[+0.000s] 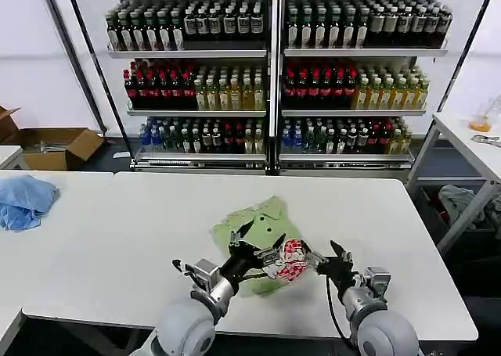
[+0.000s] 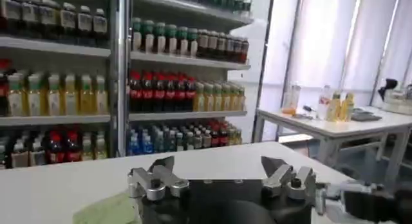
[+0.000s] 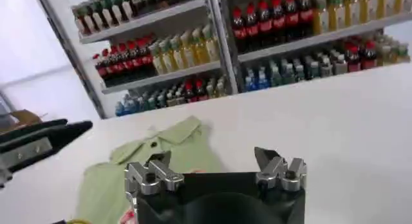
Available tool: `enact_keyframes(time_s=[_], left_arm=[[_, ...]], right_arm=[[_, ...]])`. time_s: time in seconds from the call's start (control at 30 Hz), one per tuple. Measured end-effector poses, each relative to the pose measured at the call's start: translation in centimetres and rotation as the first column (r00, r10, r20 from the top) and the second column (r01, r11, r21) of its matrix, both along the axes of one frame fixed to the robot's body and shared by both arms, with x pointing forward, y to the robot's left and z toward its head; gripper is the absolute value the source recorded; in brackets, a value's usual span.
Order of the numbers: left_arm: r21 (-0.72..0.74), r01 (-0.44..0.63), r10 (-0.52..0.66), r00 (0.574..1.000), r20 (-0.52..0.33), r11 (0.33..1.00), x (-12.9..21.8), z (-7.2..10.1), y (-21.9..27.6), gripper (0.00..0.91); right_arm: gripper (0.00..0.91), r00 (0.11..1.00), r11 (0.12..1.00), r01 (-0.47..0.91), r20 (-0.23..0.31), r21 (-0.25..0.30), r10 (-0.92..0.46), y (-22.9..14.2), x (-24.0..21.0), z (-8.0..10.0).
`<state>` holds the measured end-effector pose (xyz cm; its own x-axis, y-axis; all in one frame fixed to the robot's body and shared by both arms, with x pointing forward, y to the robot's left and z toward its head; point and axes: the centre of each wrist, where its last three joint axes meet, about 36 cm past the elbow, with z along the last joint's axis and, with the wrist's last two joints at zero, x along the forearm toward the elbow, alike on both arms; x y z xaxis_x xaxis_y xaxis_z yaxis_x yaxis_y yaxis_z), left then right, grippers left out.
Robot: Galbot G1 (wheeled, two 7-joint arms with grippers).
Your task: Fold and organize the clothes.
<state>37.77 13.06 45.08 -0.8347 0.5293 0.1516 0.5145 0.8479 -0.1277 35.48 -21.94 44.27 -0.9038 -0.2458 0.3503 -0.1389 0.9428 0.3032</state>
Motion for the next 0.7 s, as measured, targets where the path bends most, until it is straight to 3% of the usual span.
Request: enact_keyframes(time_s=[0.4, 0.47, 0.5, 0.53, 0.57, 0.7], left_arm=[[-0.019, -0.051, 0.051, 0.999, -0.006, 0.999, -1.6, -0.3, 1.9, 0.907], [-0.018, -0.056, 0.055, 0.998, -0.012, 0.998, -1.8, -0.5, 2.0, 0.907], [-0.017, -0.058, 0.058, 0.998, -0.014, 0.998, -1.9, -0.6, 2.1, 0.907], [-0.018, -0.060, 0.060, 0.998, -0.016, 0.998, -1.9, -0.7, 2.1, 0.907], [-0.018, -0.062, 0.061, 0.998, -0.018, 0.998, -2.0, -0.7, 2.2, 0.907], [-0.020, -0.068, 0.068, 0.997, -0.022, 0.997, -2.1, -0.8, 2.3, 0.907]], right_arm=[[0.907, 0.976, 0.974, 0.213, -0.060, 0.072, -0.209, 3.0, -0.3, -2.0], [0.625, 0.969, 0.967, 0.243, -0.070, 0.078, -0.238, 3.5, -0.1, -2.2], [0.373, 0.964, 0.962, 0.260, -0.076, 0.082, -0.254, 3.6, 0.1, -2.3], [0.252, 0.960, 0.958, 0.275, -0.083, 0.085, -0.268, 3.7, 0.3, -2.3], [0.071, 0.956, 0.954, 0.288, -0.089, 0.089, -0.280, 3.8, 0.6, -2.4], [0.000, 0.940, 0.937, 0.332, -0.123, 0.105, -0.319, 4.3, 1.4, -2.7]])
